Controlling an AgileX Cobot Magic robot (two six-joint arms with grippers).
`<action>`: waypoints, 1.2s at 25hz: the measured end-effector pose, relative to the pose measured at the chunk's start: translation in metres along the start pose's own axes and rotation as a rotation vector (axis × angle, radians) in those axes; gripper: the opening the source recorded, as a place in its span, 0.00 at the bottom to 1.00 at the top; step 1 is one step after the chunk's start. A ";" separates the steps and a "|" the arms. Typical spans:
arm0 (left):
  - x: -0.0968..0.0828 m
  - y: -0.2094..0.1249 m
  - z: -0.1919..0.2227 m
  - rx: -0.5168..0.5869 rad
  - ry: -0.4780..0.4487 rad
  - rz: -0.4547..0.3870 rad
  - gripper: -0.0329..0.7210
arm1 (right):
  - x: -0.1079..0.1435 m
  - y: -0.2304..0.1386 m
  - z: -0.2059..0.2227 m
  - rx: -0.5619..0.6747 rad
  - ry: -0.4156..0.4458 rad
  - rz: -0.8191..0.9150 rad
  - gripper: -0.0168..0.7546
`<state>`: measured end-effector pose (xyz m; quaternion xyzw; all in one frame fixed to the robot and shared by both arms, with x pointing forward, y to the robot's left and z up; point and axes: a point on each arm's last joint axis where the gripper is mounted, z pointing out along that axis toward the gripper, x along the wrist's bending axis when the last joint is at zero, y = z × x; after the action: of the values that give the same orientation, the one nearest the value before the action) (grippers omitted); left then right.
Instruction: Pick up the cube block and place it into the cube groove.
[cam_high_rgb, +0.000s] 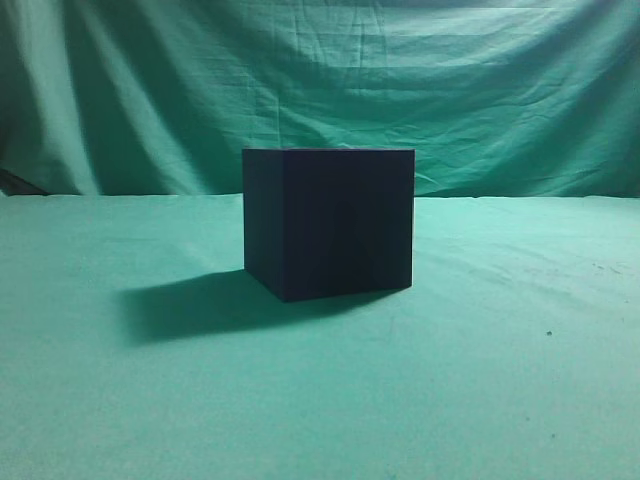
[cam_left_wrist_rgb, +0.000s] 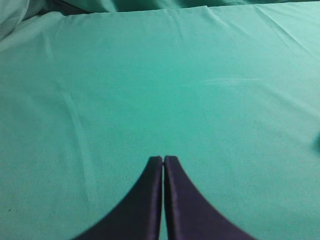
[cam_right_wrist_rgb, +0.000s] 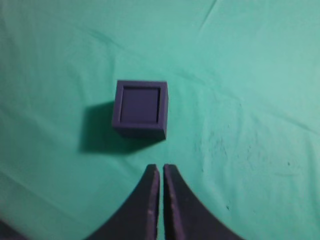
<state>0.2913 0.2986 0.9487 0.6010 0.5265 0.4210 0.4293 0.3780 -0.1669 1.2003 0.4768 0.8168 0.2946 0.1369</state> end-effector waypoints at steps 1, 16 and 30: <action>0.000 0.000 0.000 0.000 0.000 0.000 0.04 | -0.003 -0.011 -0.004 -0.004 0.001 -0.001 0.02; 0.000 0.000 0.000 0.000 0.000 0.000 0.04 | -0.037 -0.128 -0.042 -0.161 0.060 -0.076 0.02; 0.000 0.000 0.000 0.000 0.000 0.000 0.04 | -0.049 -0.157 -0.027 -0.421 -0.050 -0.146 0.02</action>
<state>0.2913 0.2986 0.9487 0.6010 0.5265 0.4210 0.4293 0.2800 -0.2772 1.1233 0.3845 0.7661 0.4359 0.2744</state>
